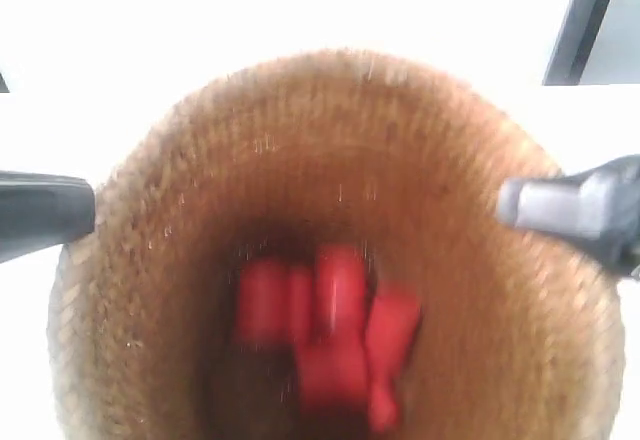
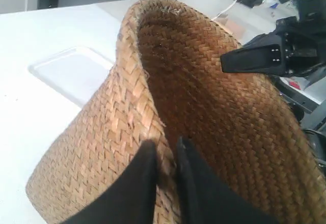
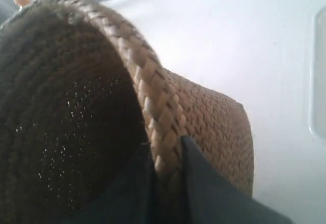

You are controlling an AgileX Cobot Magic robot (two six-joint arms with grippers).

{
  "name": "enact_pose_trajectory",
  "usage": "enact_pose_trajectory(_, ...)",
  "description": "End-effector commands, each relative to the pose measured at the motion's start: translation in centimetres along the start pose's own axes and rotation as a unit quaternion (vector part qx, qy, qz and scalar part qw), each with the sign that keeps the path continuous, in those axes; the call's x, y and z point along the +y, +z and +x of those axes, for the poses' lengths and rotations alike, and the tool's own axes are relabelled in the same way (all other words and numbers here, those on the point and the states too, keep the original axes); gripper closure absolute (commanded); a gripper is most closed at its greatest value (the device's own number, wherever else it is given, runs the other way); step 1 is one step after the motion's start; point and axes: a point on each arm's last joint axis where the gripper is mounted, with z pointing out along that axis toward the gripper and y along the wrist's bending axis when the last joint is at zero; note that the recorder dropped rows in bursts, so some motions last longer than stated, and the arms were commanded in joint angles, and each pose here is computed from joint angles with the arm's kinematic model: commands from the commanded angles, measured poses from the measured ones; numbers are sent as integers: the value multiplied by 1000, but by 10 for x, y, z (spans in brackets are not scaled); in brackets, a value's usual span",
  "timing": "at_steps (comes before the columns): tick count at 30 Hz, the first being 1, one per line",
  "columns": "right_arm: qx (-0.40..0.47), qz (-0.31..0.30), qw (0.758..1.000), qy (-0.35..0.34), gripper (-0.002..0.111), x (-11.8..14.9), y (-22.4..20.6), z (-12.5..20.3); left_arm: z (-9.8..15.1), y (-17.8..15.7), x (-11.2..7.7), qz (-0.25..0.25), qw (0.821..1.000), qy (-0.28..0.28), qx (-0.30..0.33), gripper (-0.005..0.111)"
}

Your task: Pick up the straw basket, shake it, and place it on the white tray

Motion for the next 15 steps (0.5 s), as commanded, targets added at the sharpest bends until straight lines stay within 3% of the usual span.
enact_pose_trajectory(1, -51, -97, 993, -45, 108, 46, -38, -32, -41, -24, -45, 57, 996, 67, -33, 107)
enact_pose_trajectory(4, -41, -60, 996, -42, 108, 46, -51, -27, -36, -38, -58, 30, 997, 75, -15, 107)
enact_pose_trajectory(9, -33, -8, 999, 18, 108, 1, -13, 13, 16, -16, -16, -20, 1000, -7, 0, 107)
enact_pose_trajectory(11, -44, -28, 999, -1, 108, 11, -20, 4, 8, -15, -16, -18, 1000, 6, -4, 107)
enact_pose_trajectory(15, -62, -61, 995, -57, 108, 45, -54, -23, -22, -33, -46, 0, 998, 60, -11, 107)
